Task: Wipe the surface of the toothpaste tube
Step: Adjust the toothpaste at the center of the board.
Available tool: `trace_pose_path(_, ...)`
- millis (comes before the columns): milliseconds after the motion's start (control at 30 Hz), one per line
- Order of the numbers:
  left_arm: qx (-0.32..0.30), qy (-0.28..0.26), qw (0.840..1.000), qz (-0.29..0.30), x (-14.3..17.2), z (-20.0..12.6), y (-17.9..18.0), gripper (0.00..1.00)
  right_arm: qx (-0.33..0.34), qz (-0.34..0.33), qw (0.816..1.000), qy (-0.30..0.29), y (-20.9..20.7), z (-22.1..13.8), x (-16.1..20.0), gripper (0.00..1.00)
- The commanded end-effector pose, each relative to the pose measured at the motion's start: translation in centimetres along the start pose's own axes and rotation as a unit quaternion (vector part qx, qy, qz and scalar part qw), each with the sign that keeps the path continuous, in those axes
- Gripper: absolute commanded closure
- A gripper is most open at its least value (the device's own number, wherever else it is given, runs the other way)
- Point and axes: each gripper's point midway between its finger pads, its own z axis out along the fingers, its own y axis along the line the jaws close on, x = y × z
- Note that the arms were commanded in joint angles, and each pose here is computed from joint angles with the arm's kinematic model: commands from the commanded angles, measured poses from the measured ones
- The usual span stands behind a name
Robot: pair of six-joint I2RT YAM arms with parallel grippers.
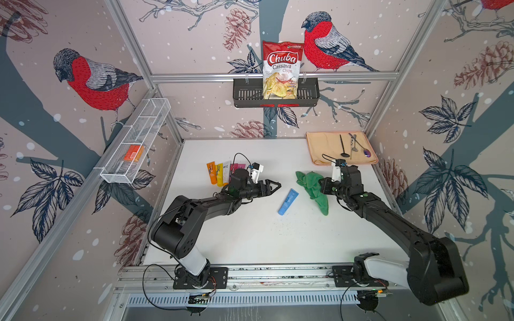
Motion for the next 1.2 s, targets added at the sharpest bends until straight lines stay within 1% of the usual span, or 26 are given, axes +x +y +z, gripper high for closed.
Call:
trace_pose_path(0, -0.148, 0.076, 0.985, 0.051, 3.5, -1.0, 4.4, 0.27, -0.008, -0.006, 1.000, -0.010, 0.6, -0.2, -0.7, 1.00)
trace_pose_path(133, -0.163, 0.130, 0.975, 0.079, 5.8, 0.3, 4.1, 0.29, -0.009, -0.006, 1.000, -0.010, 0.6, -0.3, -0.7, 1.00)
trace_pose_path(233, -0.183, 0.169, 0.963, 0.102, 7.7, 1.7, 4.6, 0.32, -0.009, -0.007, 1.000, -0.008, 0.6, -0.2, -0.6, 1.00)
trace_pose_path(300, -0.199, 0.178, 0.957, 0.114, 8.2, 2.4, 5.0, 0.36, -0.010, -0.007, 1.000, -0.007, 0.6, -0.3, -0.6, 1.00)
trace_pose_path(400, -0.204, 0.183, 0.954, 0.123, 8.3, 3.3, 5.0, 0.40, -0.009, -0.008, 1.000, -0.009, 0.6, -0.4, -0.7, 1.00)
trace_pose_path(433, -0.212, 0.192, 0.950, 0.125, 8.9, 3.3, 5.4, 0.41, -0.009, -0.008, 1.000, -0.009, 0.6, -0.4, -0.7, 1.00)
trace_pose_path(467, -0.212, 0.189, 0.949, 0.133, 8.3, 3.9, 4.9, 0.41, -0.009, -0.008, 1.000, -0.009, 0.6, -0.4, -0.7, 1.00)
trace_pose_path(500, -0.213, 0.194, 0.948, 0.137, 8.4, 4.2, 4.8, 0.41, -0.009, -0.008, 1.000, -0.010, 0.6, -0.4, -0.7, 1.00)
trace_pose_path(533, -0.209, 0.200, 0.947, 0.137, 8.7, 4.4, 4.7, 0.42, -0.009, -0.008, 1.000, -0.009, 0.6, -0.4, -0.7, 1.00)
trace_pose_path(700, -0.191, 0.230, 0.946, 0.126, 10.1, 4.9, 4.9, 0.54, -0.009, -0.008, 1.000, -0.008, 0.6, -0.3, -0.6, 1.00)
trace_pose_path(733, -0.185, 0.237, 0.946, 0.123, 10.4, 5.0, 4.8, 0.55, -0.009, -0.008, 1.000, -0.007, 0.6, -0.2, -0.6, 1.00)
trace_pose_path(900, -0.172, 0.260, 0.944, 0.111, 11.4, 4.9, 5.0, 0.56, -0.011, -0.008, 1.000, -0.007, 0.6, -0.3, -0.6, 1.00)
trace_pose_path(1000, -0.154, 0.272, 0.945, 0.101, 11.8, 5.0, 5.1, 0.56, -0.011, -0.009, 1.000, -0.008, 0.7, -0.4, -0.6, 1.00)
trace_pose_path(1100, -0.142, 0.288, 0.942, 0.093, 12.3, 5.3, 5.4, 0.56, -0.011, -0.009, 1.000, -0.008, 0.7, -0.4, -0.7, 1.00)
trace_pose_path(1133, -0.140, 0.293, 0.941, 0.092, 12.4, 5.4, 5.6, 0.59, -0.011, -0.009, 1.000, -0.008, 0.7, -0.4, -0.7, 1.00)
trace_pose_path(1167, -0.140, 0.297, 0.940, 0.091, 12.5, 5.4, 5.8, 0.66, -0.011, -0.008, 1.000, -0.008, 0.7, -0.4, -0.6, 1.00)
